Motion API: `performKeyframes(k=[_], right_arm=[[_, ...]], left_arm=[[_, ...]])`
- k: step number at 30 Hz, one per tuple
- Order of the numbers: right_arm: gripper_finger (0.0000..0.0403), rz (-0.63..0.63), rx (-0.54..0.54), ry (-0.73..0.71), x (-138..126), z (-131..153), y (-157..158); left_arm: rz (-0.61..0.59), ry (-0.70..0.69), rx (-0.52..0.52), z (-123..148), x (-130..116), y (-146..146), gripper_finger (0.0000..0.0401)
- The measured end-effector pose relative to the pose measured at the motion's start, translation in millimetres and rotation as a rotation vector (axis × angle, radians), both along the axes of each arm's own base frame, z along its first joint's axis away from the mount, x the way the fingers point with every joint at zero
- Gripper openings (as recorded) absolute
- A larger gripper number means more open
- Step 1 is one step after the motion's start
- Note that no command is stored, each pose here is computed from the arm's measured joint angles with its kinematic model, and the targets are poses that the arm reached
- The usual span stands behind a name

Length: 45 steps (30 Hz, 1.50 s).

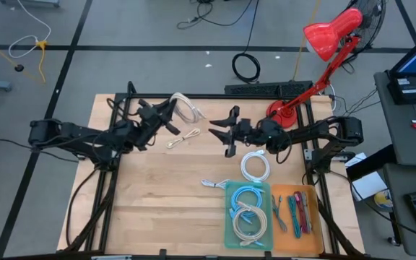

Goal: Pick & Place USB Port
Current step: Put the brown charger cable into the blue bin

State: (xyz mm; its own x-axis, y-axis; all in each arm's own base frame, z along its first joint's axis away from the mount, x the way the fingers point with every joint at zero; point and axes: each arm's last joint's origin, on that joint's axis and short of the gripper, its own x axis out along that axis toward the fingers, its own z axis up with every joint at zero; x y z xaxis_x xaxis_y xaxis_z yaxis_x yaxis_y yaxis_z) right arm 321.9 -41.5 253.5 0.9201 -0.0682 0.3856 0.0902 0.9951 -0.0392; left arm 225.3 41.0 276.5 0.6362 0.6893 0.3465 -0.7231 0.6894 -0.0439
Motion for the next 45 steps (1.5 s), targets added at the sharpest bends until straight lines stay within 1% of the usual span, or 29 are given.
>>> performKeyframes(k=[2,7,10,15,19,22,24,28,30,33,37,40,45], right_arm=[[0.0121,0.000,-0.003,-0.016,-0.6,1.4,0.2],[0.0121,-0.007,-0.018,-0.020,-0.8,1.9,0.2],[0.0121,-0.006,-0.018,-0.014,-0.6,1.4,0.2],[0.0121,-0.001,-0.010,-0.004,-0.1,0.4,0.5],[0.0121,-0.001,-0.007,0.001,0.1,-0.1,0.6],[0.0121,-0.018,-0.033,0.001,0.0,0.1,0.4],[0.0121,-0.088,-0.041,-0.014,-0.6,1.6,0.5],[0.0121,-0.337,-0.019,-0.004,-0.5,3.3,1.3],[0.0121,-0.398,-0.029,0.000,-0.6,4.2,2.3],[0.0121,-0.429,-0.038,0.004,-0.3,5.5,2.8],[0.0117,-0.510,-0.029,0.014,1.2,9.1,0.3],[0.0108,-0.548,-0.039,0.015,1.7,11.8,-0.9],[0.0085,-0.606,-0.086,0.024,2.5,16.2,-1.9]], left_arm=[[-0.023,-0.036,0.013,-1.4,3.3,1.7,0.0027],[-0.078,-0.064,0.027,-8.2,16.5,4.1,0.0027],[-0.080,-0.046,0.028,-9.5,25.1,5.0,0.0027],[-0.115,-0.035,0.042,-7.9,39.2,3.1,0.0027],[-0.116,-0.010,0.050,-7.2,48.2,2.2,0.0027],[-0.097,-0.005,0.049,-6.3,53.7,3.0,0.0027],[-0.073,-0.005,0.037,-6.6,57.2,4.0,0.0027],[-0.025,-0.007,0.017,-4.7,58.5,5.4,0.0027],[-0.018,-0.003,0.018,-4.6,58.5,4.8,0.0027],[-0.040,0.004,0.044,-3.7,59.0,0.6,0.0027],[-0.169,0.043,0.140,-3.2,62.3,-10.1,0.0026],[-0.245,0.100,0.196,-5.8,65.5,-22.5,0.0010],[-0.276,0.150,0.247,-7.1,66.2,-46.5,0.0010]])
